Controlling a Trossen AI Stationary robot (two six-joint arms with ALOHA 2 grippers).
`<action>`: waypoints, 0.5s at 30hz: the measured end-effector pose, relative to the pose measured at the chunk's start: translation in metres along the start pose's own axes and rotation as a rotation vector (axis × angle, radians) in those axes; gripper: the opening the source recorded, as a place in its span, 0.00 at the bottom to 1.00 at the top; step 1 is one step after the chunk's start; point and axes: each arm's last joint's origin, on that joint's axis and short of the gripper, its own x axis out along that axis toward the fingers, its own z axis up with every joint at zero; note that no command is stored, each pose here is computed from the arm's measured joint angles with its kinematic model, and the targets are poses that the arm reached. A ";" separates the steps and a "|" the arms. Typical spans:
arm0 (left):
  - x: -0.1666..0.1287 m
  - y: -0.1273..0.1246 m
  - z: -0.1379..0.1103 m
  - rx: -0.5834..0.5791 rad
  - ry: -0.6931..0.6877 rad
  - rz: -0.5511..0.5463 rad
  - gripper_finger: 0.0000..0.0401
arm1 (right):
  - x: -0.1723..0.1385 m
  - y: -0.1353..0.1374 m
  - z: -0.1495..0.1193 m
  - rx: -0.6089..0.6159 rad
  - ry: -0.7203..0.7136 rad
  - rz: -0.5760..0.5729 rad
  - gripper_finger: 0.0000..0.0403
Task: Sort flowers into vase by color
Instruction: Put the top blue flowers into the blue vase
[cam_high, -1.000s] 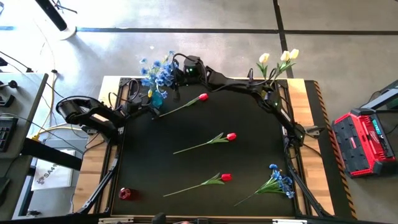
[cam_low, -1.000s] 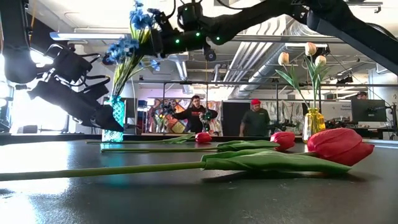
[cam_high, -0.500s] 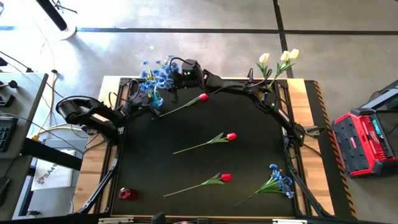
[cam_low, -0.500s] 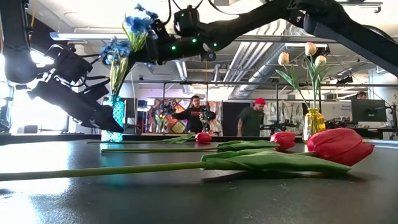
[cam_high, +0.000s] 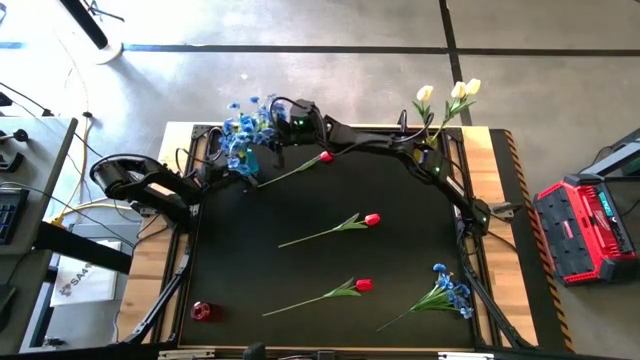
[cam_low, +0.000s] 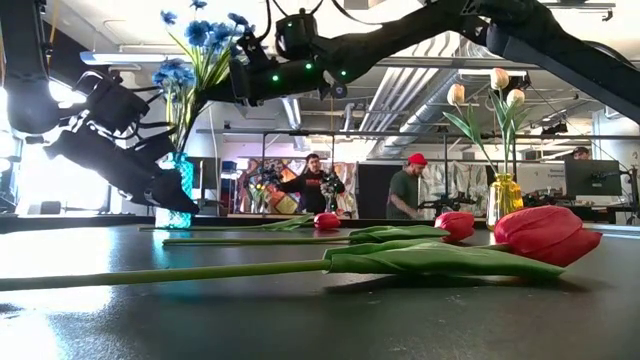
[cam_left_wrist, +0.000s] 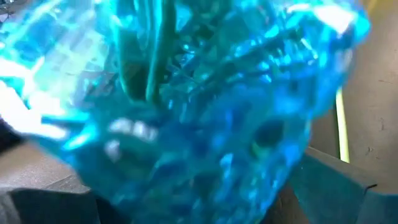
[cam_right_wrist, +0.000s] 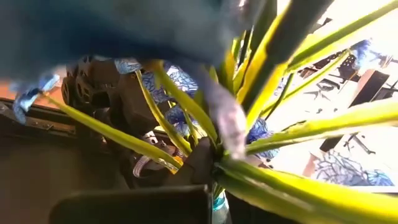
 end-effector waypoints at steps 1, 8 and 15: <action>0.000 0.000 0.000 0.000 0.000 0.000 0.86 | 0.000 0.000 0.000 0.002 0.000 0.001 0.02; 0.000 0.000 0.000 0.001 0.000 -0.002 0.86 | 0.001 0.004 0.001 -0.023 -0.005 0.009 0.01; 0.000 0.000 0.000 0.005 0.001 -0.003 0.86 | 0.001 0.003 0.001 -0.021 -0.003 0.009 0.00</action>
